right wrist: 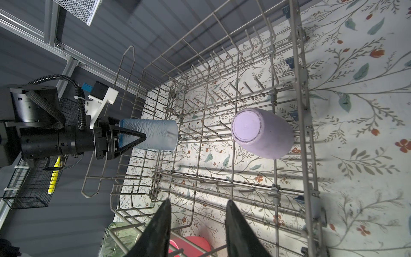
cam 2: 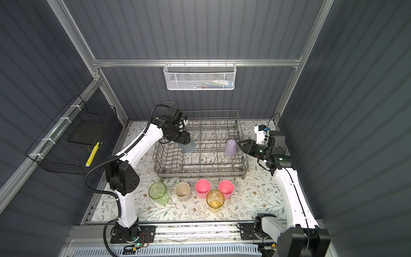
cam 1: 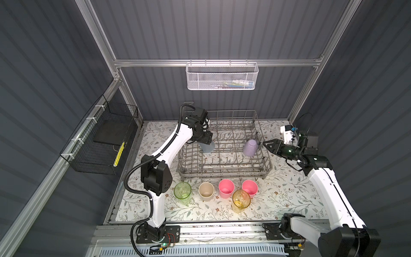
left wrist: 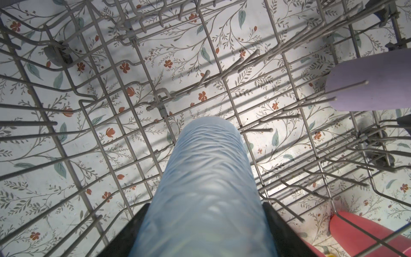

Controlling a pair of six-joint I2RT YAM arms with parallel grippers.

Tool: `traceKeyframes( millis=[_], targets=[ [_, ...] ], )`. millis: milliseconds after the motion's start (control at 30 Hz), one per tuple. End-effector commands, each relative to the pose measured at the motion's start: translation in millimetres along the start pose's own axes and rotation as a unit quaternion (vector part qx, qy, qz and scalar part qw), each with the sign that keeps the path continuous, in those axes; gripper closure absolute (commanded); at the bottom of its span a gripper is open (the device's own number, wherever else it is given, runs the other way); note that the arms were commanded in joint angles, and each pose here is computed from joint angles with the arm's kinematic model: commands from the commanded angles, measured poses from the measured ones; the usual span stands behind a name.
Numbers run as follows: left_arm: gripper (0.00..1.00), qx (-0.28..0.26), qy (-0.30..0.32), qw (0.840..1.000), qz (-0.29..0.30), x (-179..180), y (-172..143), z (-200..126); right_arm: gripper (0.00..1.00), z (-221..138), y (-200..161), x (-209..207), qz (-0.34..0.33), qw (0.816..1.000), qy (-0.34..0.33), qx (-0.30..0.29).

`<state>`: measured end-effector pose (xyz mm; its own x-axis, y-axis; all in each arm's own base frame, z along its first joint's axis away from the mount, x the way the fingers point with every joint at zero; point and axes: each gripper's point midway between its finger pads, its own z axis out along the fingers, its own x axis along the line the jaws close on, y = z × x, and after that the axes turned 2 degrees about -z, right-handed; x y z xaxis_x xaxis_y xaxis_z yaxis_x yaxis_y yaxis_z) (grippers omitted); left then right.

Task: Load cups into a dish rack
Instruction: Place the cup upside down at the dish rack.

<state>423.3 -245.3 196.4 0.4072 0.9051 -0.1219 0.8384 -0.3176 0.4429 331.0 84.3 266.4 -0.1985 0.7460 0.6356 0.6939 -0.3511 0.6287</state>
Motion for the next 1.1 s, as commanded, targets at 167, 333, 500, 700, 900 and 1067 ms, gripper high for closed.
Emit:
traceKeyframes(
  millis=[167, 333, 500, 700, 900, 1067],
  targets=[
    [0.71, 0.023, 0.010, 0.999, 0.026, -6, 8, 19, 0.58, 10, -3, -8, 0.008, 1.000, 0.008, 0.016],
    [0.70, 0.036, 0.044, 0.998, 0.035, 2, 9, 28, 0.58, 15, 1, -8, 0.005, 1.000, 0.016, 0.012],
    [0.67, 0.046, 0.058, 0.996, 0.040, 6, 11, 38, 0.58, 18, 1, -10, 0.009, 1.000, 0.018, 0.016],
    [0.61, 0.055, 0.056, 0.996, 0.043, 6, 11, 50, 0.58, 18, 1, -9, 0.011, 1.000, 0.021, 0.018],
    [0.48, 0.058, 0.056, 0.996, 0.045, 6, 12, 59, 0.58, 16, -1, -9, 0.010, 1.000, 0.017, 0.017],
    [0.32, 0.050, 0.054, 0.996, 0.044, 4, 18, 59, 0.59, 10, 0, -3, 0.003, 1.000, 0.021, 0.014]
  ],
)
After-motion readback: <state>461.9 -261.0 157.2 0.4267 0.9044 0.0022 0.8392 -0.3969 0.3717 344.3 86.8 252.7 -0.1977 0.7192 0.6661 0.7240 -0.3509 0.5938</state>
